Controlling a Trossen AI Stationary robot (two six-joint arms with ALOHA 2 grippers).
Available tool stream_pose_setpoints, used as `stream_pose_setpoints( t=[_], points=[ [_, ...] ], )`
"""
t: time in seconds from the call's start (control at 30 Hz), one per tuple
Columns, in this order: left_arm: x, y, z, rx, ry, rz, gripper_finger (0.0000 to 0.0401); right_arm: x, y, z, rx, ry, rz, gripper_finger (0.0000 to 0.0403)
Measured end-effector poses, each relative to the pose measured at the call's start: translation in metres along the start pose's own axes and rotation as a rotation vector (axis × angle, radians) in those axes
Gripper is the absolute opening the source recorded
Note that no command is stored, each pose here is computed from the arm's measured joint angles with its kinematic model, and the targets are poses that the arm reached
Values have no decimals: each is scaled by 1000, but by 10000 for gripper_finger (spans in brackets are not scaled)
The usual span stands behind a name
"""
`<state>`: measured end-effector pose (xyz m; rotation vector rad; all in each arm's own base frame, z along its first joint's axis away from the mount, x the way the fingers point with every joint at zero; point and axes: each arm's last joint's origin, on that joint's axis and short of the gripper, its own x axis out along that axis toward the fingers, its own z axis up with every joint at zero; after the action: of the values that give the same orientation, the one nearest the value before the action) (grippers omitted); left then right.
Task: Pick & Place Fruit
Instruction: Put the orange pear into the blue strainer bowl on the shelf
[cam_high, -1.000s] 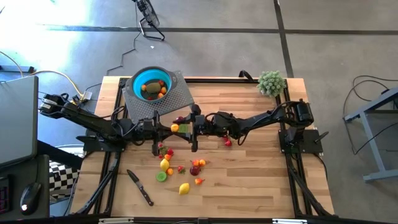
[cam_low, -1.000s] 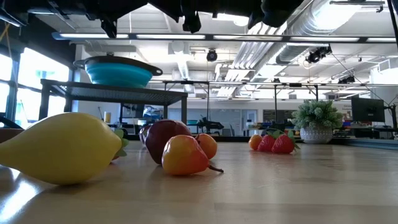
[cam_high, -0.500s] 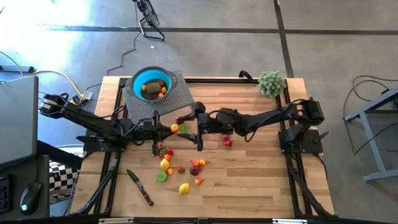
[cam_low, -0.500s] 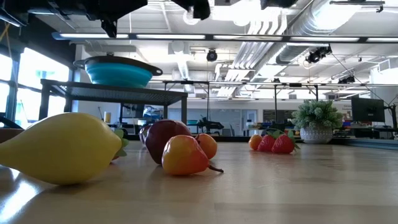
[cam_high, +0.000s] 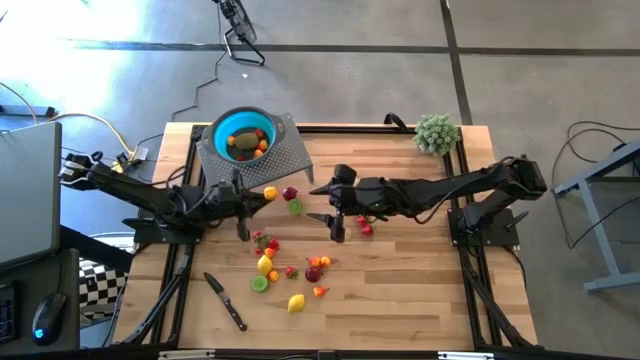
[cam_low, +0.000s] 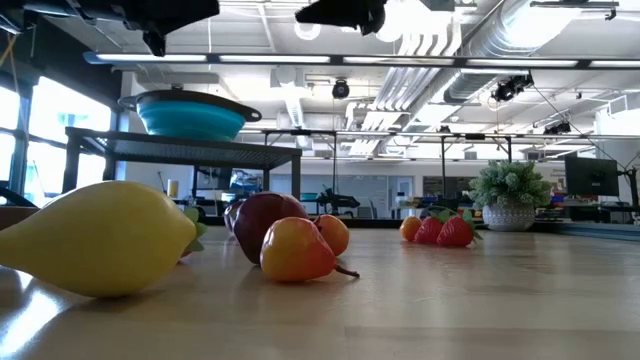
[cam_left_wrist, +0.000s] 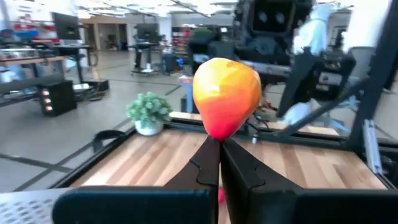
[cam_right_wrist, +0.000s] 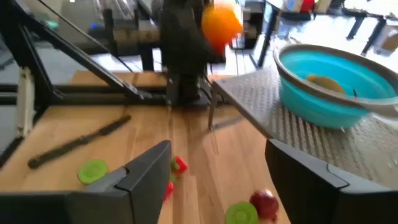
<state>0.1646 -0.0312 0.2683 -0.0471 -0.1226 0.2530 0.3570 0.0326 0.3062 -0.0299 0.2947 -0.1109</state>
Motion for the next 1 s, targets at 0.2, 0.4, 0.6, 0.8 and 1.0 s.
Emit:
stream_pose_setpoints(
  t=[0.2, 0.4, 0.6, 0.8, 1.0],
  points=[
    [-19, 15, 13, 13, -28, 130, 0, 2, -2, -3, 10, 17, -45, 226],
    [-41, 31, 23, 26, -50, 282, 0, 3, -3, -4, 10, 22, -48, 204],
    [-55, 43, 38, 48, -4, 423, 0, 3, -3, -4, 10, 23, -49, 191],
    [-61, 48, 58, 96, 61, 521, 0, 3, -3, -4, 10, 23, -48, 188],
    [-72, 55, 76, 87, 101, 591, 0, 3, -3, -4, 10, 23, -48, 186]
  ],
)
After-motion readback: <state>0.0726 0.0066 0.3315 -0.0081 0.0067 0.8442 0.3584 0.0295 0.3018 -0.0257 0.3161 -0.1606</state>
